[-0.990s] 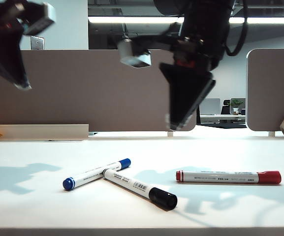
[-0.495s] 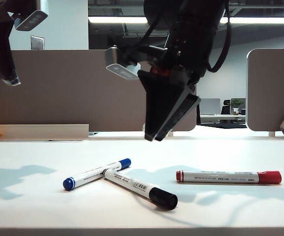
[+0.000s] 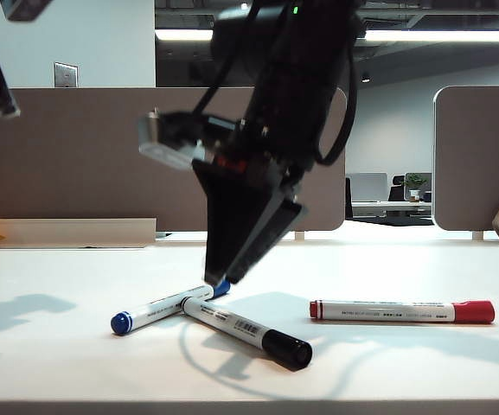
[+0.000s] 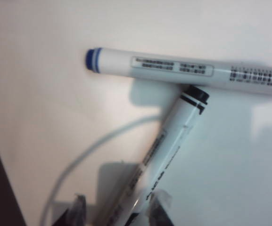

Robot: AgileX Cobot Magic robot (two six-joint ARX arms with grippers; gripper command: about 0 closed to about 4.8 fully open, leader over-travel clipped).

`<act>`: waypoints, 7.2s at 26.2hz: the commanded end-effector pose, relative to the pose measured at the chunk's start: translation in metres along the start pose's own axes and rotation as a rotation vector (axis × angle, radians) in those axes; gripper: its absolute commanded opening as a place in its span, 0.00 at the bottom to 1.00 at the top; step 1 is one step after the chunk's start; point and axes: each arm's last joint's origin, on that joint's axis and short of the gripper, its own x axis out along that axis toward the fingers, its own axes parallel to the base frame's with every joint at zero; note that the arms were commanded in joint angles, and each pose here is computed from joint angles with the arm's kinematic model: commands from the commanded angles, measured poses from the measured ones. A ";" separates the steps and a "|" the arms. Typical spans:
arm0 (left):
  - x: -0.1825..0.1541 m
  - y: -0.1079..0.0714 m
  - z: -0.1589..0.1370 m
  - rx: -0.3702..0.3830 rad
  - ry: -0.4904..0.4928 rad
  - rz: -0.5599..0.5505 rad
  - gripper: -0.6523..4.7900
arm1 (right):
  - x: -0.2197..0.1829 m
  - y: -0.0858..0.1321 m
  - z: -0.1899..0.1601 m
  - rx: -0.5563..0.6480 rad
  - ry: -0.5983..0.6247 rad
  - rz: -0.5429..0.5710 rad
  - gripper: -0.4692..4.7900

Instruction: Pick up the markers one by one and line them up horizontally in a straight line on the table.

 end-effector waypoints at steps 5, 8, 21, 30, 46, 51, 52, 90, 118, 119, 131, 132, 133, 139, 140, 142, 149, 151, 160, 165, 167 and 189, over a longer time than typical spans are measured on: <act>-0.011 -0.006 -0.004 0.008 -0.031 -0.014 0.11 | 0.006 -0.004 0.002 0.018 -0.005 0.002 0.42; -0.012 -0.007 -0.006 0.008 -0.029 -0.015 0.11 | 0.008 -0.005 0.002 0.020 0.000 0.002 0.42; -0.033 -0.022 -0.017 0.046 -0.060 0.003 0.11 | 0.023 -0.013 0.001 0.068 0.040 0.010 0.32; -0.034 -0.023 -0.018 0.046 -0.059 0.003 0.11 | 0.027 -0.015 0.000 0.074 0.090 -0.001 0.19; -0.035 -0.024 -0.018 0.049 -0.067 0.002 0.11 | 0.028 -0.022 0.027 -0.011 0.196 -0.047 0.19; -0.035 -0.023 -0.018 0.054 -0.075 0.005 0.11 | 0.038 -0.014 0.030 -0.049 0.219 -0.044 0.21; -0.035 -0.023 -0.017 0.055 -0.078 0.006 0.11 | 0.038 -0.011 0.031 -0.058 0.221 -0.040 0.28; -0.035 -0.024 -0.016 0.059 -0.097 -0.011 0.11 | 0.026 0.011 0.057 -0.247 0.210 -0.140 0.22; -0.035 -0.024 -0.016 0.060 -0.101 -0.012 0.11 | 0.058 0.022 0.057 -0.280 0.263 -0.098 0.22; -0.035 -0.024 -0.016 0.060 -0.101 -0.013 0.11 | 0.058 0.022 0.057 -0.280 0.266 -0.105 0.22; -0.035 -0.023 -0.015 0.063 -0.107 -0.010 0.11 | 0.037 0.020 0.070 -0.287 0.256 -0.178 0.22; -0.035 -0.023 -0.015 0.063 -0.107 -0.010 0.11 | 0.035 0.020 0.070 -0.285 0.259 -0.187 0.22; -0.035 -0.023 -0.015 0.063 -0.107 -0.010 0.11 | 0.033 0.020 0.070 -0.285 0.266 -0.189 0.22; -0.035 -0.023 -0.014 0.068 -0.114 -0.007 0.11 | 0.025 0.023 0.067 -0.283 0.287 -0.185 0.23; -0.035 -0.023 -0.014 0.069 -0.116 -0.006 0.11 | 0.025 0.023 0.066 -0.282 0.298 -0.184 0.23; -0.035 -0.023 -0.014 0.069 -0.116 -0.006 0.11 | 0.025 0.023 0.065 -0.279 0.312 -0.179 0.23; -0.035 -0.023 -0.014 0.070 -0.119 -0.005 0.11 | 0.024 0.024 0.060 -0.274 0.366 -0.172 0.23; -0.035 -0.023 -0.014 0.070 -0.119 -0.005 0.11 | 0.024 0.023 0.060 -0.274 0.360 -0.175 0.23; -0.035 -0.023 -0.014 0.067 -0.115 -0.007 0.11 | 0.029 0.009 0.060 -0.243 0.321 -0.157 0.23; -0.035 -0.023 -0.014 0.067 -0.115 -0.007 0.11 | 0.032 0.003 0.062 -0.236 0.283 -0.158 0.23; -0.035 -0.023 -0.014 0.067 -0.115 -0.007 0.11 | 0.034 0.003 0.063 -0.236 0.282 -0.157 0.23; -0.035 -0.023 -0.013 0.071 -0.121 -0.004 0.11 | 0.043 0.012 0.064 -0.234 0.290 -0.129 0.23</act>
